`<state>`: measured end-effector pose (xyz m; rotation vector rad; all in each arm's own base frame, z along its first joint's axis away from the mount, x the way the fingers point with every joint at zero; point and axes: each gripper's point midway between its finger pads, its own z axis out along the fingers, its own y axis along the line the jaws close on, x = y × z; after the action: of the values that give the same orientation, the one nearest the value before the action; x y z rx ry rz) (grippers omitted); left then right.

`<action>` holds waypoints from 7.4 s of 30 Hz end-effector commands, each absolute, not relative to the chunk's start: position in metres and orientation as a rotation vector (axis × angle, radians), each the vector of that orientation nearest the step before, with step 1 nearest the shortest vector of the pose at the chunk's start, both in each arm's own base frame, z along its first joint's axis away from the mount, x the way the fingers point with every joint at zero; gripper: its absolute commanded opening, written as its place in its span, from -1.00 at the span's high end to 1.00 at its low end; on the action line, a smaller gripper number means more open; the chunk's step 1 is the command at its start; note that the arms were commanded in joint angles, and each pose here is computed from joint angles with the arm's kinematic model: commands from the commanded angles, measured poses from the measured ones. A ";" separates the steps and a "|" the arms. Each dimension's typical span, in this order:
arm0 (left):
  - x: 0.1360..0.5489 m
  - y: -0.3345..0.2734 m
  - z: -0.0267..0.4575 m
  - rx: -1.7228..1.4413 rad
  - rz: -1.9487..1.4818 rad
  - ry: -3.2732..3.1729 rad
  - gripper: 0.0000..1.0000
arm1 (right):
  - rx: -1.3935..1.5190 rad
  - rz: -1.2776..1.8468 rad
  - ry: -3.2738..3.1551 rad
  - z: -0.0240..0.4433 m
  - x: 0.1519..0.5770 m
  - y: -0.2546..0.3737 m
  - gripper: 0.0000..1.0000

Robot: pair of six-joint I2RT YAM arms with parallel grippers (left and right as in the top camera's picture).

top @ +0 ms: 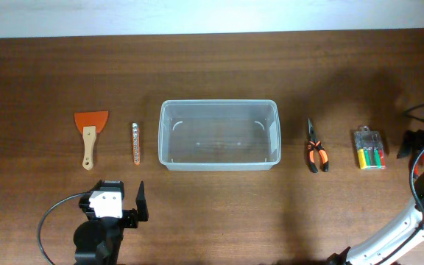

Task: Pack container
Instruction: 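Lower the right gripper and grasp the red-handled pliers at the joint, then carry the red pliers over the clear box and release inside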

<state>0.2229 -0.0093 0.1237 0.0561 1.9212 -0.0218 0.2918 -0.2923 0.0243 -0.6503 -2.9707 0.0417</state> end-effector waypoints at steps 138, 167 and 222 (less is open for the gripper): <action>0.223 -0.012 0.122 0.066 -0.038 1.919 -0.98 | -0.660 0.042 -3.094 0.005 0.315 -0.301 0.91; 0.223 -0.012 0.122 0.066 -0.038 1.920 -0.98 | -0.012 0.148 -3.452 0.192 0.463 -0.161 0.91; 0.223 -0.012 0.122 0.066 -0.038 1.920 -0.98 | 1.328 -0.238 -2.836 0.100 0.371 0.228 0.75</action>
<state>0.2229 -0.0093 0.1237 0.0561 1.9212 -0.0218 0.3743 0.2219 0.0975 1.3022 -2.8372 -0.2082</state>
